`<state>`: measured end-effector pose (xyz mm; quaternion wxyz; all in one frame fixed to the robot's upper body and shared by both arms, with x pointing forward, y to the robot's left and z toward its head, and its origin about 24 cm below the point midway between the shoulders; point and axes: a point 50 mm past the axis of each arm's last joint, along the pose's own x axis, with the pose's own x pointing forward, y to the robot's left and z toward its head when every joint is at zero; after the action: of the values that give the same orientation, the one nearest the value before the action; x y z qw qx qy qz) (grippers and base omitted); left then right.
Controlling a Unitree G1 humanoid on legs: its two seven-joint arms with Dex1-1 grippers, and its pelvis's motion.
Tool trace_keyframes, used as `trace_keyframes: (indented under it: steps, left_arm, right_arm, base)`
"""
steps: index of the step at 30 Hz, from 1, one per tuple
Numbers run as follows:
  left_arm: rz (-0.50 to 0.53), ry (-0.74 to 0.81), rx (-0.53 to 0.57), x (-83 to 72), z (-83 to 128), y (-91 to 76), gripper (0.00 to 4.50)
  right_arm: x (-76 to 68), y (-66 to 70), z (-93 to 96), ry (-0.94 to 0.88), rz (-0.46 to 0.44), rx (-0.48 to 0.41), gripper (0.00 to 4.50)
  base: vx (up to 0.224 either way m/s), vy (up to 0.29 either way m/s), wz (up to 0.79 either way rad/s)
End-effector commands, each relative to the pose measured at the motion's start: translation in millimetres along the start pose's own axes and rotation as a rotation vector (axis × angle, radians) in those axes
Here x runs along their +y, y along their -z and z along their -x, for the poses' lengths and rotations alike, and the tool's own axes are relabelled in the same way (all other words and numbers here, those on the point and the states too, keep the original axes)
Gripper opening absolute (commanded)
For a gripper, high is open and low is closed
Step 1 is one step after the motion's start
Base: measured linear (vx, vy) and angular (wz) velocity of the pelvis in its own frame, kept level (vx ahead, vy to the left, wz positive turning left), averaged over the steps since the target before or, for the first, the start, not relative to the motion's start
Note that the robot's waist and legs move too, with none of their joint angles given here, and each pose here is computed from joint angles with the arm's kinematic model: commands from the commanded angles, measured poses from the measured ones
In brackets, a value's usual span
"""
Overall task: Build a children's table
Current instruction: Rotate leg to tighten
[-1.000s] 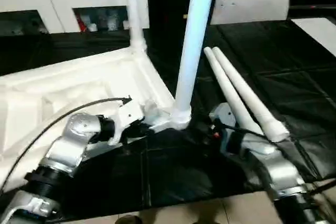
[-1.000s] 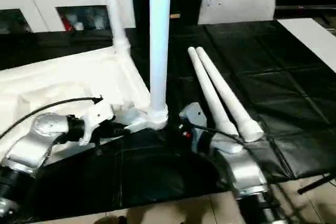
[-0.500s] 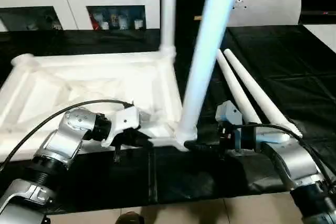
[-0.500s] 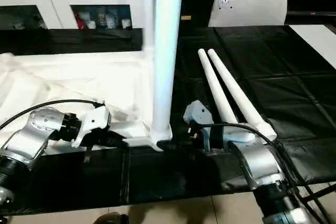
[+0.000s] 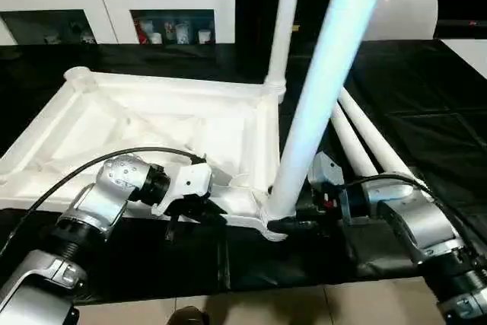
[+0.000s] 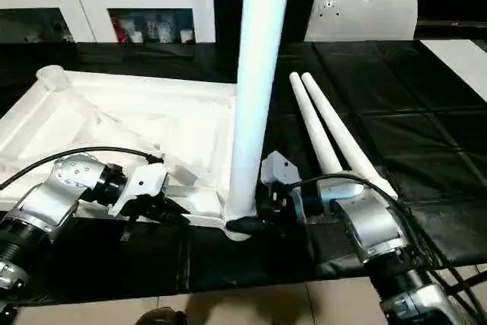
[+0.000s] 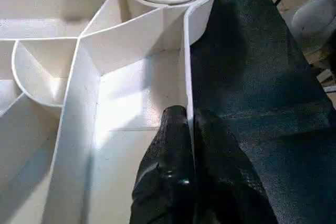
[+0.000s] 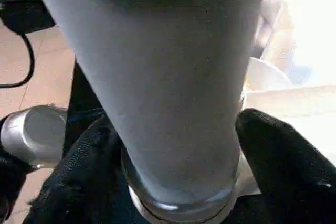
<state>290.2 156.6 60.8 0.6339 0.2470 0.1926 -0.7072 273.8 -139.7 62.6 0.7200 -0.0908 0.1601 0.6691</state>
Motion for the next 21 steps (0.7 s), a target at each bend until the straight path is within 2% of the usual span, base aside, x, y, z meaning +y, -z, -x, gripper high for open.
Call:
trace_keyframes:
  steps: [1, 6, 11, 15, 16, 18, 20, 21]
  left_arm:
    - [-0.072, 0.029, 0.008, 5.2, 1, -11.5, 0.0]
    - [-0.071, 0.029, 0.014, 5.5, 2, -9.0, 0.0]
    - [-0.058, 0.013, 0.013, 5.4, 4, -6.1, 0.0]
    - [-0.027, -0.033, -0.013, 6.4, 6, -4.1, 0.0]
    - [0.004, -0.08, -0.043, 7.9, 6, -4.4, 0.0]
    - [0.013, -0.107, -0.049, 9.1, 5, -4.6, 0.0]
    - [0.096, -0.299, -0.1, 16.4, 1, -7.2, 0.0]
    - [0.12, -0.336, -0.119, 17.6, 0, -8.5, 0.0]
  right_arm:
    - [-0.9, 1.4, 2.1, -0.016, -0.012, 0.012, 3.27]
    - [-1.4, 2.0, 0.2, -0.029, -0.017, 0.016, 2.88]
    - [-0.3, 4.9, -3.5, -0.037, -0.025, 0.02, 2.78]
    - [3.0, 6.6, -9.5, -0.025, -0.076, -0.024, 2.77]
    - [5.4, 8.2, -13.8, -0.002, -0.111, -0.054, 2.77]
    - [5.5, 8.9, -16.1, 0.021, -0.121, -0.069, 2.76]
    - [2.3, 14.0, -34.7, 0.225, -0.2, -0.161, 2.75]
    - [1.4, 14.9, -39.4, 0.269, -0.221, -0.175, 2.75]
  base:
    - [0.0, 0.0, 0.0]
    - [0.0, 0.0, 0.0]
    - [0.0, 0.0, 0.0]
    - [0.0, 0.0, 0.0]
    - [0.0, 0.0, 0.0]
    - [0.0, 0.0, 0.0]
    - [0.0, 0.0, 0.0]
    - [0.0, 0.0, 0.0]
